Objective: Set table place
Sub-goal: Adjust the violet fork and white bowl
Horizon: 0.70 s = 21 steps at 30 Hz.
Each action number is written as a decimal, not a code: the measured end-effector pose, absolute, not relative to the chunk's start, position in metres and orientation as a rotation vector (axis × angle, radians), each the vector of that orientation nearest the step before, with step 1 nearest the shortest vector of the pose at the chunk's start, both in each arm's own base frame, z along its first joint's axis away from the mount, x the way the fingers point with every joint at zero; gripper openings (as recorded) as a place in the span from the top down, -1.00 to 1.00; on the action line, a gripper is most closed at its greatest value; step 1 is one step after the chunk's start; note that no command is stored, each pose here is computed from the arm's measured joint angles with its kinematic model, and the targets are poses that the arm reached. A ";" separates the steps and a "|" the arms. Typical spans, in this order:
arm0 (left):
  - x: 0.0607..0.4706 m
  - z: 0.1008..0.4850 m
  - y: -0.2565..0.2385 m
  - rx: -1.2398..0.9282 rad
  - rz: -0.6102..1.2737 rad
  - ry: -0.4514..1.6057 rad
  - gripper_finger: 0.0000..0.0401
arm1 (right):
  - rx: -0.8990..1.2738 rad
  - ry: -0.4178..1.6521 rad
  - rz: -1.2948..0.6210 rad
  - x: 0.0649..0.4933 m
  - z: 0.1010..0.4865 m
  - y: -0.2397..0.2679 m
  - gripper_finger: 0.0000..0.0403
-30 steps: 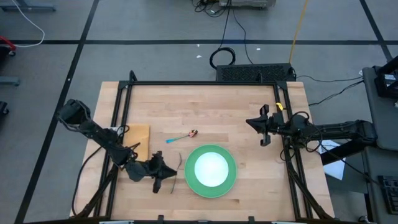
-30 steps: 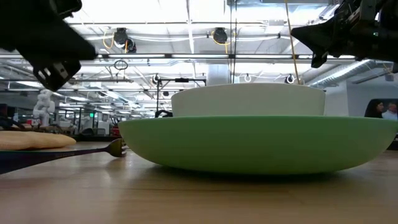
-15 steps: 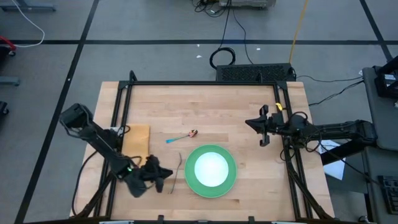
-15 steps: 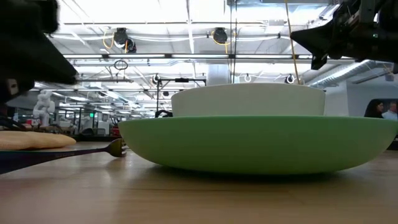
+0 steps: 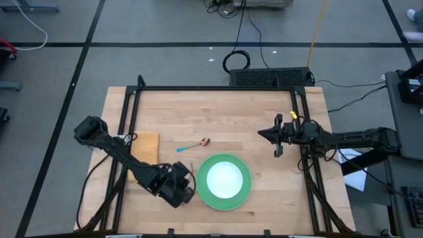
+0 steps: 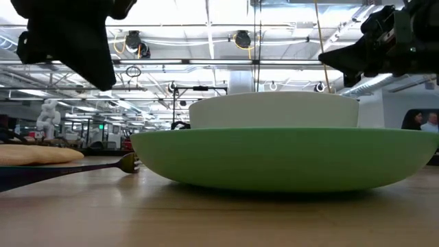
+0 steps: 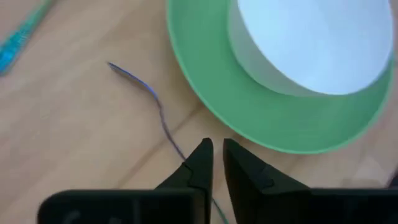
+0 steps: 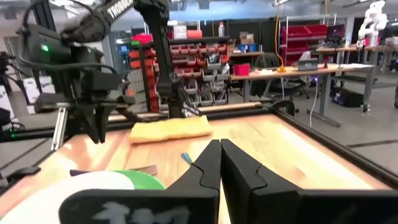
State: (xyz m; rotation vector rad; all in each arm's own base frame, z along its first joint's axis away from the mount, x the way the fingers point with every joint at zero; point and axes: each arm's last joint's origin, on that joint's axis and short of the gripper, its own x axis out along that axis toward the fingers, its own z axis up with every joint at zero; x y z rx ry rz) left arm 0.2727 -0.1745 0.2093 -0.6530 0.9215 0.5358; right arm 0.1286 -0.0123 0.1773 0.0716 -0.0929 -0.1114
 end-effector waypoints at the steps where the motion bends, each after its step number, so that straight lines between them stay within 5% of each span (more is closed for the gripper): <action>1: 0.274 0.209 -0.175 -0.660 0.530 0.931 0.73 | 0.072 -0.085 -0.112 0.129 0.177 -0.012 1.00; 14: 0.284 0.179 -0.183 -0.799 0.579 1.054 0.00 | 0.090 -0.088 -0.111 0.129 0.177 -0.012 1.00; 21: 0.284 0.176 -0.184 -0.841 0.585 1.089 -0.10 | 0.096 -0.104 -0.110 0.129 0.178 -0.012 1.00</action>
